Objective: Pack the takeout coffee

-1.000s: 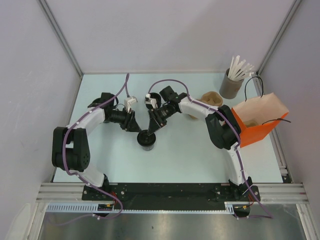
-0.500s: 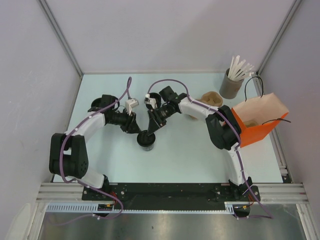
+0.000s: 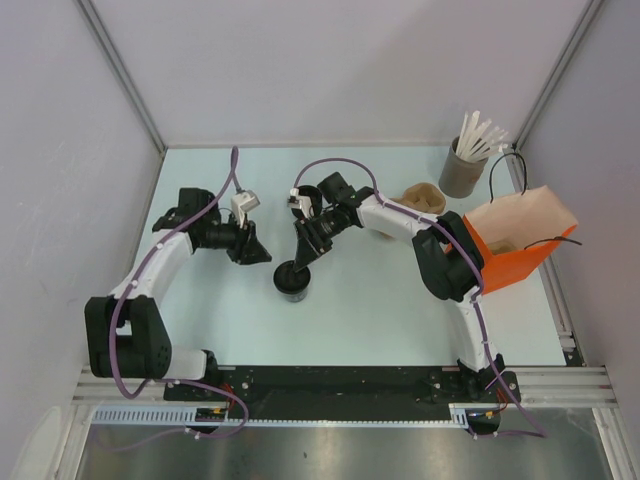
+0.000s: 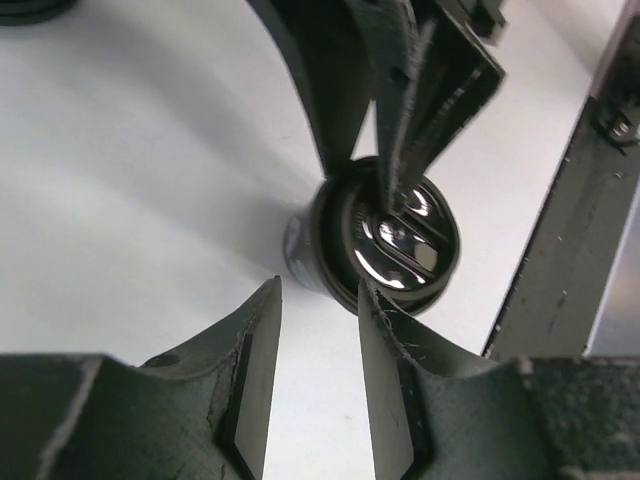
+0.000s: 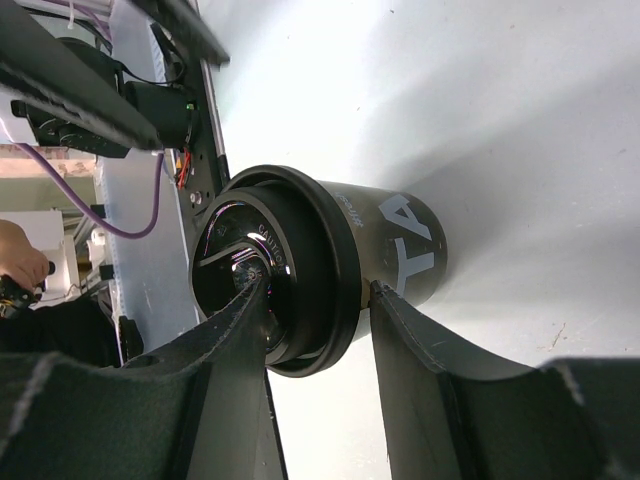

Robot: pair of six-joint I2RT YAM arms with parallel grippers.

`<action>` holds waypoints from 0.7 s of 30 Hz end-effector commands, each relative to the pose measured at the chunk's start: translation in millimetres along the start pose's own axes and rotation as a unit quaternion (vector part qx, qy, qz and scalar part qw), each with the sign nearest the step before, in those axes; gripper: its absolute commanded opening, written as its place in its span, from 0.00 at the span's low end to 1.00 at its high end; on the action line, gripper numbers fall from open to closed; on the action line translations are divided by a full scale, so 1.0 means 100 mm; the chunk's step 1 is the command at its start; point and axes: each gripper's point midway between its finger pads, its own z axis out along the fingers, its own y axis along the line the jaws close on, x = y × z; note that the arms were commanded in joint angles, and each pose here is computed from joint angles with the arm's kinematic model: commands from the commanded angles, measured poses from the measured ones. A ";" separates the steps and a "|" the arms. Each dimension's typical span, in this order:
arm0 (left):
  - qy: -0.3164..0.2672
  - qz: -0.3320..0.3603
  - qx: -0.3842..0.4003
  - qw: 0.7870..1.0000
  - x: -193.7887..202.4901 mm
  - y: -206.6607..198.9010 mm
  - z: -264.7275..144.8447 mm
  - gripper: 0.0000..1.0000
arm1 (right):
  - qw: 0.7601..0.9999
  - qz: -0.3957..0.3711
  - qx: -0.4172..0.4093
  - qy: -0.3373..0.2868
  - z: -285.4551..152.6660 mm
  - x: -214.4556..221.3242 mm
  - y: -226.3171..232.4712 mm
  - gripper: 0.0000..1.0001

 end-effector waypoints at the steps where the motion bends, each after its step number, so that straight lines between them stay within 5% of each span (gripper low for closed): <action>1: -0.001 0.036 0.068 0.997 0.15 -0.27 -0.03 0.41 | 0.992 0.011 0.103 0.068 0.20 0.51 -0.53 0.46; 21: 0.042 0.022 0.051 0.998 0.40 -0.28 0.23 0.41 | 0.992 0.009 0.105 0.070 0.21 0.52 -0.51 0.46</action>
